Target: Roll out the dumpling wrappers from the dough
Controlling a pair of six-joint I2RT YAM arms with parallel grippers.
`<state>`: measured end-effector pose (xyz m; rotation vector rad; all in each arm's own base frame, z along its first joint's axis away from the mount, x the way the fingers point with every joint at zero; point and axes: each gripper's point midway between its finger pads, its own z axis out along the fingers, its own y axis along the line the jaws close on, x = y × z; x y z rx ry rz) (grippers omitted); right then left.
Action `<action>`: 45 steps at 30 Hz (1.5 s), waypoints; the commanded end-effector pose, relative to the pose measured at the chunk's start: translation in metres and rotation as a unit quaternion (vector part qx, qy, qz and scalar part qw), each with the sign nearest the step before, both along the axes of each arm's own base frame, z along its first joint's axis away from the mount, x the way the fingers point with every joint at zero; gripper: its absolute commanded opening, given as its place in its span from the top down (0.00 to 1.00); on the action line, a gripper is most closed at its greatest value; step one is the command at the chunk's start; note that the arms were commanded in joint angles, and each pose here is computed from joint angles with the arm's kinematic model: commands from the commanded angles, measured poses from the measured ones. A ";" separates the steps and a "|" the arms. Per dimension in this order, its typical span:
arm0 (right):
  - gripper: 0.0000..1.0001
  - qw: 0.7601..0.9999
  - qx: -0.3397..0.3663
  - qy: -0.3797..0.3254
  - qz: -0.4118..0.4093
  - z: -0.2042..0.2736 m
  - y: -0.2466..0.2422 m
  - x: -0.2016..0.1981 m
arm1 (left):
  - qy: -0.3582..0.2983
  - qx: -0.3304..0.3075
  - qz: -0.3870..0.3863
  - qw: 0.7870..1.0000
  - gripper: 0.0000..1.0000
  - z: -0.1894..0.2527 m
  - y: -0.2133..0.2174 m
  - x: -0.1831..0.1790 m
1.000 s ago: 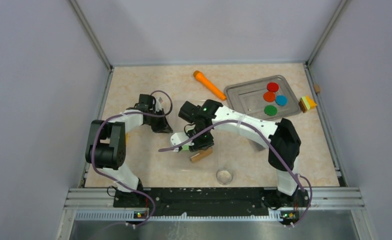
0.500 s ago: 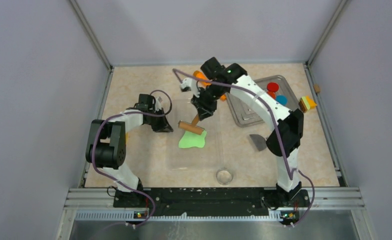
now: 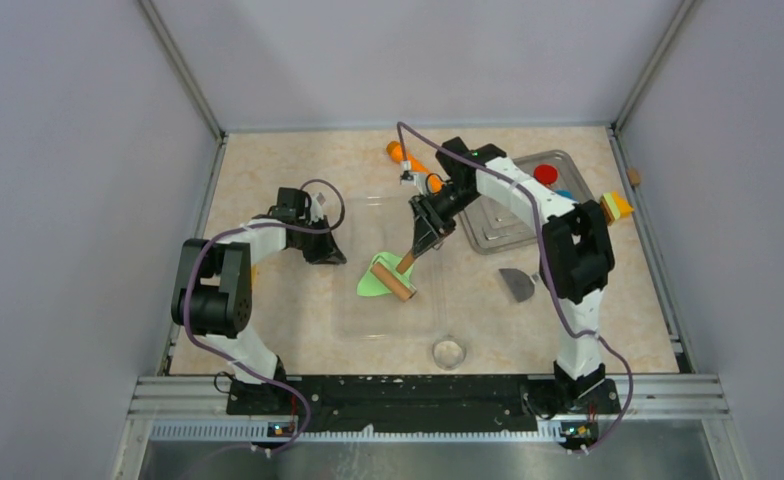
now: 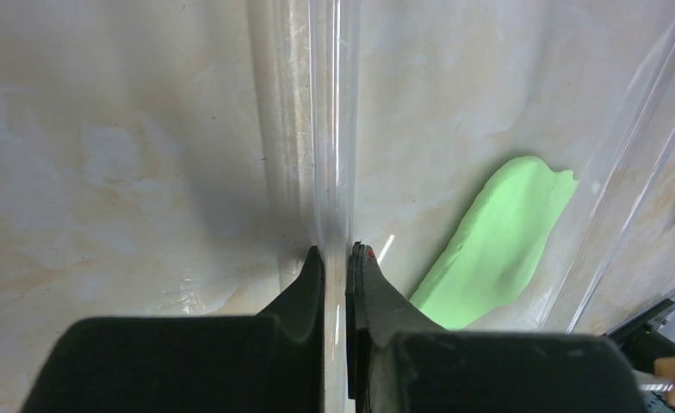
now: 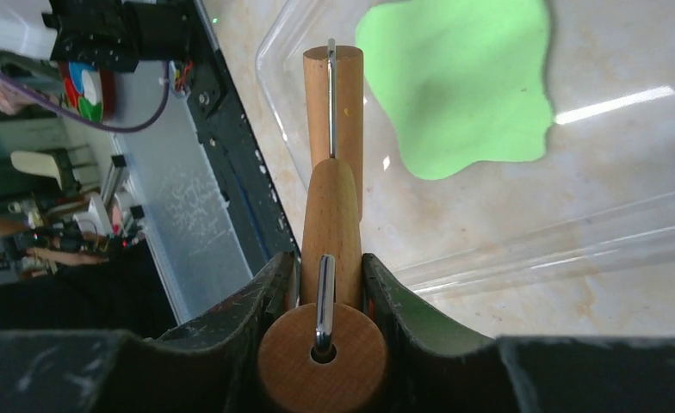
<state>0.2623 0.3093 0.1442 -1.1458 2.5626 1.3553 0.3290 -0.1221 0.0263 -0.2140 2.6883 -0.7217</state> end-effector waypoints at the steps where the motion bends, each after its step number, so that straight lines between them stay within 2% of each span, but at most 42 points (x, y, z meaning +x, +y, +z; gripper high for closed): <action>1: 1.00 0.998 0.037 -0.014 -0.050 0.016 0.007 0.035 | -0.011 0.010 -0.009 1.000 1.00 -0.003 0.004 0.008; 5: 1.00 0.995 -0.005 -0.003 -0.098 -0.010 0.001 0.058 | -0.010 0.009 -0.013 1.000 1.00 -0.003 0.003 0.009; 10: 1.00 0.993 -0.041 0.001 -0.115 -0.040 -0.003 0.070 | -0.016 0.012 -0.017 1.000 1.00 -0.002 0.004 0.010; 21: 1.00 0.991 -0.089 0.003 -0.098 -0.078 0.003 0.061 | -0.019 0.011 -0.018 1.000 1.00 0.000 0.004 0.011; 38: 1.00 0.993 -0.102 -0.001 -0.058 -0.092 0.031 0.036 | -0.027 0.019 -0.010 0.999 1.00 0.002 0.007 0.012; 45: 1.00 0.998 -0.060 -0.005 -0.029 -0.074 0.055 0.025 | -0.034 0.020 -0.008 0.999 1.00 0.005 0.007 0.012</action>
